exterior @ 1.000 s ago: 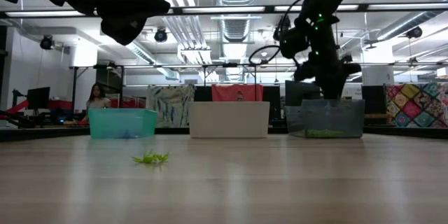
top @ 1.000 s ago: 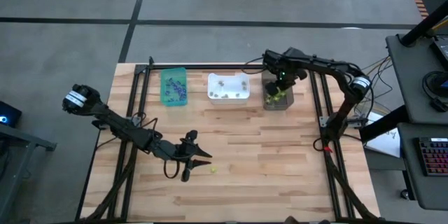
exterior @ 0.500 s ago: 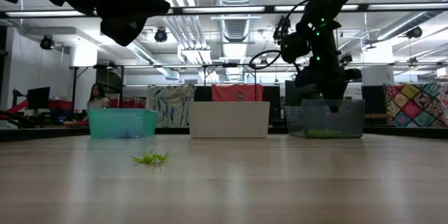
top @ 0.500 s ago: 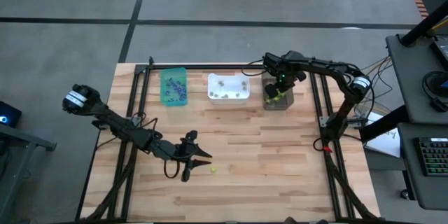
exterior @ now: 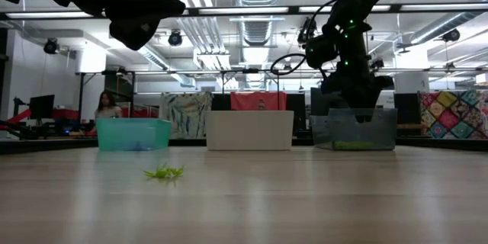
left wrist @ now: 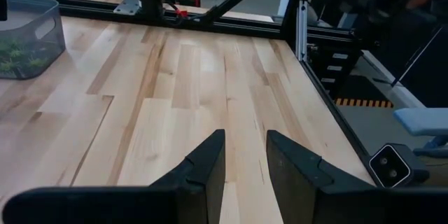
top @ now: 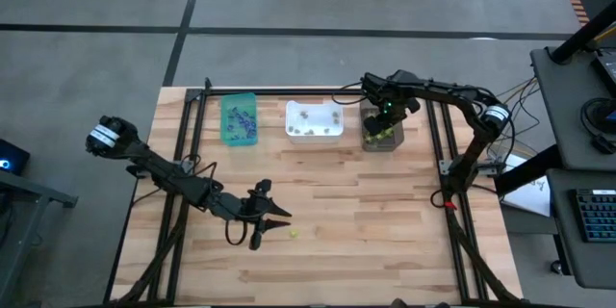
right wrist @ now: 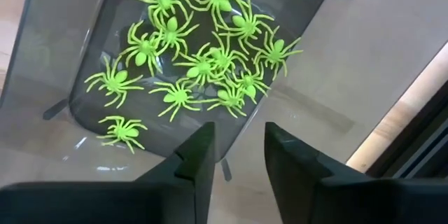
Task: Sort Halloween decoration
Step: Put the green spider toy into the black bin
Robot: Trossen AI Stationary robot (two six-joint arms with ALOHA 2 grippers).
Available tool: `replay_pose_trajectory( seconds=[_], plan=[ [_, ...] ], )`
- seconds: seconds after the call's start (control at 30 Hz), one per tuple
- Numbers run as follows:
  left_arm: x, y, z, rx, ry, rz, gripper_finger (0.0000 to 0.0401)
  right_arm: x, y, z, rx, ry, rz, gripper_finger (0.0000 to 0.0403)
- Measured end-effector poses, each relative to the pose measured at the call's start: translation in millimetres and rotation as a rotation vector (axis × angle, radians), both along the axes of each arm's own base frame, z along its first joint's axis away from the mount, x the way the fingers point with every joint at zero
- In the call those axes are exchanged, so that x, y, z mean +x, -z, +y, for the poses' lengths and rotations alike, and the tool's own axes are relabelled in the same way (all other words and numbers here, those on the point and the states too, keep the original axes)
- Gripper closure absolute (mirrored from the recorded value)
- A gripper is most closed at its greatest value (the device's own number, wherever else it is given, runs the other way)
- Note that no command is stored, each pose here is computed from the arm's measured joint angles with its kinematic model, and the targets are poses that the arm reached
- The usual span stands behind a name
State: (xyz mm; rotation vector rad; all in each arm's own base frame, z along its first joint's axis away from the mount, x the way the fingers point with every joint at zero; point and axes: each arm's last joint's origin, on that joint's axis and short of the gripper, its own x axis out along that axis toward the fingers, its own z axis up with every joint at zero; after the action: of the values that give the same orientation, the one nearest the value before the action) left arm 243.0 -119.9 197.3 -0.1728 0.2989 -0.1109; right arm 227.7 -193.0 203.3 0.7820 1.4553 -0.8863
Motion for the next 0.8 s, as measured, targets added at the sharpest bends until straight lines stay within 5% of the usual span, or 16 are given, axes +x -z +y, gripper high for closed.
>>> replay_pose_trajectory(
  seconds=[0.2,0.43,0.8],
  plan=[
    [0,0,0,0.000,0.000,0.000,0.0313,-1,-11,2,-0.030,0.014,-0.028,0.0288],
    [0,0,0,0.000,0.000,0.000,0.0313,-1,-56,27,-0.133,-0.033,-0.163,0.0300],
    [0,0,0,0.000,0.000,0.001,0.0313,1,-112,133,-0.284,-0.318,-0.502,0.0303]
  ],
)
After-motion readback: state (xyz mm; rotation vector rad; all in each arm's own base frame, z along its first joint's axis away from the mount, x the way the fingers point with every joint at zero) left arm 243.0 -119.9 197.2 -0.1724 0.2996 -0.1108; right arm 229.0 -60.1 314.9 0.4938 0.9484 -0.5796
